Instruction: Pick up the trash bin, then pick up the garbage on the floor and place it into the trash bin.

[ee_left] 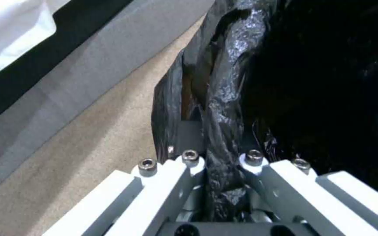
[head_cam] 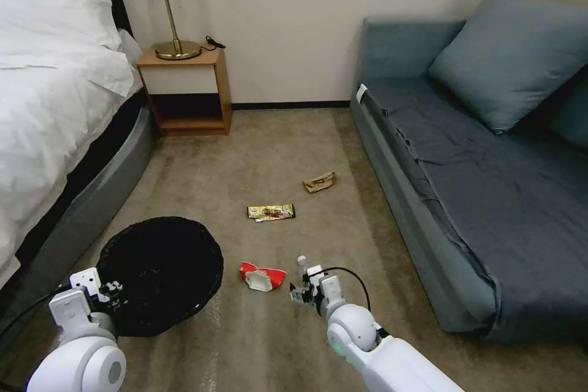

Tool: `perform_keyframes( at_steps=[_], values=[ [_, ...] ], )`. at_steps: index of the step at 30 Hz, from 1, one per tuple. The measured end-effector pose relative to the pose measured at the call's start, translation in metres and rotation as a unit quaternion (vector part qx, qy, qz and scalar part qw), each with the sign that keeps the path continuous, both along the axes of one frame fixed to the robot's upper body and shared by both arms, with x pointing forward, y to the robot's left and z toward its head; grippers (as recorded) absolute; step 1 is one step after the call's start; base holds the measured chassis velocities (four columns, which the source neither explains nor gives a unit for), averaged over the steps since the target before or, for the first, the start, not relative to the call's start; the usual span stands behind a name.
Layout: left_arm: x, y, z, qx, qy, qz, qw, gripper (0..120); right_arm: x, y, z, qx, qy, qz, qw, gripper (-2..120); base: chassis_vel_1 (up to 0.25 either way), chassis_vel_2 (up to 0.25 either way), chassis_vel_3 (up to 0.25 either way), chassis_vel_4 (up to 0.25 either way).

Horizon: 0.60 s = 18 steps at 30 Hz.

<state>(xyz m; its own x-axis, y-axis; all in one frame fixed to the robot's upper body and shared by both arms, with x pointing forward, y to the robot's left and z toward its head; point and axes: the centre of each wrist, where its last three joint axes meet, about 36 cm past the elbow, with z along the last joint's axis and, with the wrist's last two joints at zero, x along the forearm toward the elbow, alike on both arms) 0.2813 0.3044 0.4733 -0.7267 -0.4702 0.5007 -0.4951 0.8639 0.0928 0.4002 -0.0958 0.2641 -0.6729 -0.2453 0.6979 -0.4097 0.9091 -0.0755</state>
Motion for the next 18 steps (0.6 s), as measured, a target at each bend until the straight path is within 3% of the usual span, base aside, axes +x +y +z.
perform_keyframes(
  at_steps=[10, 18],
  values=[
    [0.001, -0.001, -0.005, 0.002, -0.001, 0.002, 1.0000, 3, 0.012, 0.003, -0.031, -0.030, -0.009, 0.012, 0.999, 99, 0.000, 0.000, 0.000, 0.000],
    [0.001, -0.002, -0.008, 0.005, -0.003, 0.002, 1.0000, 3, 0.018, -0.002, -0.049, -0.048, -0.006, 0.011, 0.999, 77, 0.000, 0.000, 0.000, 0.000]
  ],
)
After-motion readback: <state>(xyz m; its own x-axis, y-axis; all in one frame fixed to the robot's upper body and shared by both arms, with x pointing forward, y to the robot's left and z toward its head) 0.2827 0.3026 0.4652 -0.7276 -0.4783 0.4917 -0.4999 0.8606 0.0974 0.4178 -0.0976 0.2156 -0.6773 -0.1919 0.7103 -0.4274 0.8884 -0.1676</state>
